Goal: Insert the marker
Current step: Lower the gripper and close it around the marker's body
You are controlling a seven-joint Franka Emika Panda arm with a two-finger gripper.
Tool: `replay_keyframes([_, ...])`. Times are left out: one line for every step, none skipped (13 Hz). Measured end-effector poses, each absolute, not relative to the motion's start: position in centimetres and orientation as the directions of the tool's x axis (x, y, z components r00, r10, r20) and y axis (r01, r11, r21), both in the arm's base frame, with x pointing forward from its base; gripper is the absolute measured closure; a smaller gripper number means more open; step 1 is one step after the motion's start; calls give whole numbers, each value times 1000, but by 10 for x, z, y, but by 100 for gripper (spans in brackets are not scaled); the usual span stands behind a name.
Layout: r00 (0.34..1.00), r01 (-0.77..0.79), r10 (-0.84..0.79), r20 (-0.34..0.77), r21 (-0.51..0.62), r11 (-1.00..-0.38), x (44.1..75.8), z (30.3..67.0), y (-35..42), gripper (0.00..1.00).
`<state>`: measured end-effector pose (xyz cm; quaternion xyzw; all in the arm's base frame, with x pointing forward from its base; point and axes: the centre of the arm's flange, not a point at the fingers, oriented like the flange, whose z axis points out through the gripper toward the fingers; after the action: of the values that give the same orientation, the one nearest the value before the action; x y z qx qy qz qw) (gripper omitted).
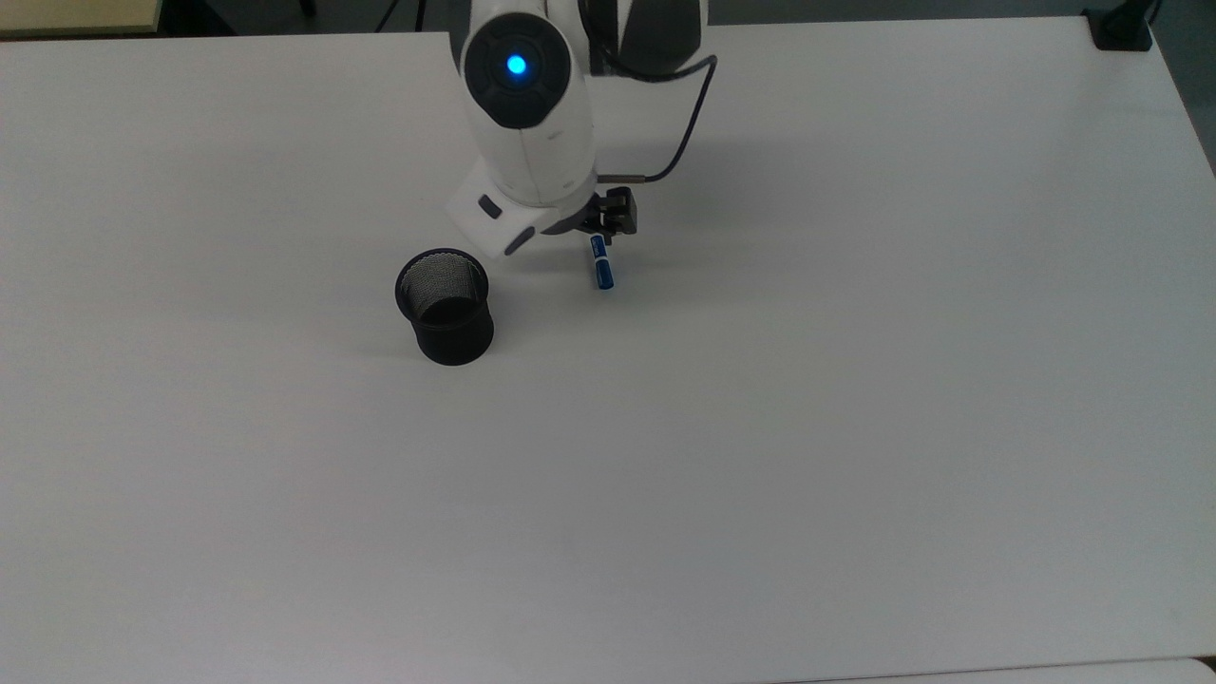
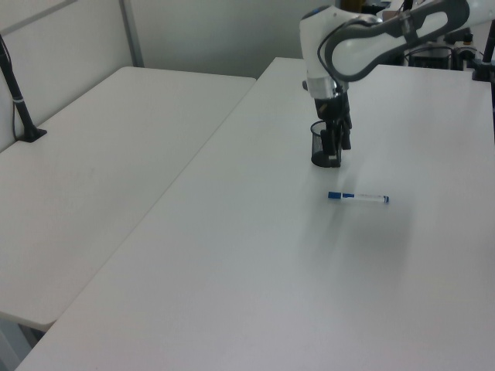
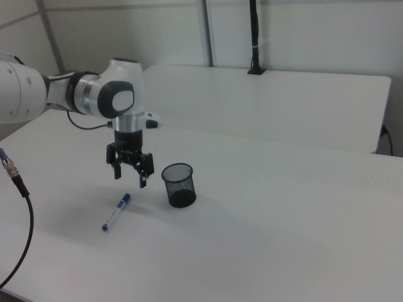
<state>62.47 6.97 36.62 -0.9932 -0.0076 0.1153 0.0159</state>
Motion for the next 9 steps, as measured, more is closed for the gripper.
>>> replay_keyframes([972,16,22,-235,-26,-1000,621,351,81,0])
replay_keyframes([971,19,22,-239,-16,-1000,620,342,88,0])
replay_keyframes([971,18,18,-238,-4,-1000,619,334,93,1])
replay_keyframes([972,16,13,-233,12,-1000,620,324,100,4])
replay_keyframes([972,19,12,-235,27,-999,620,315,104,5])
replay_keyframes([970,30,18,-241,47,-998,620,306,107,6])
replay_keyframes([969,38,23,-246,56,-998,620,301,110,7])
replay_keyframes([967,45,28,-253,64,-997,619,296,113,13])
replay_keyframes([966,48,30,-256,66,-997,619,294,114,15])
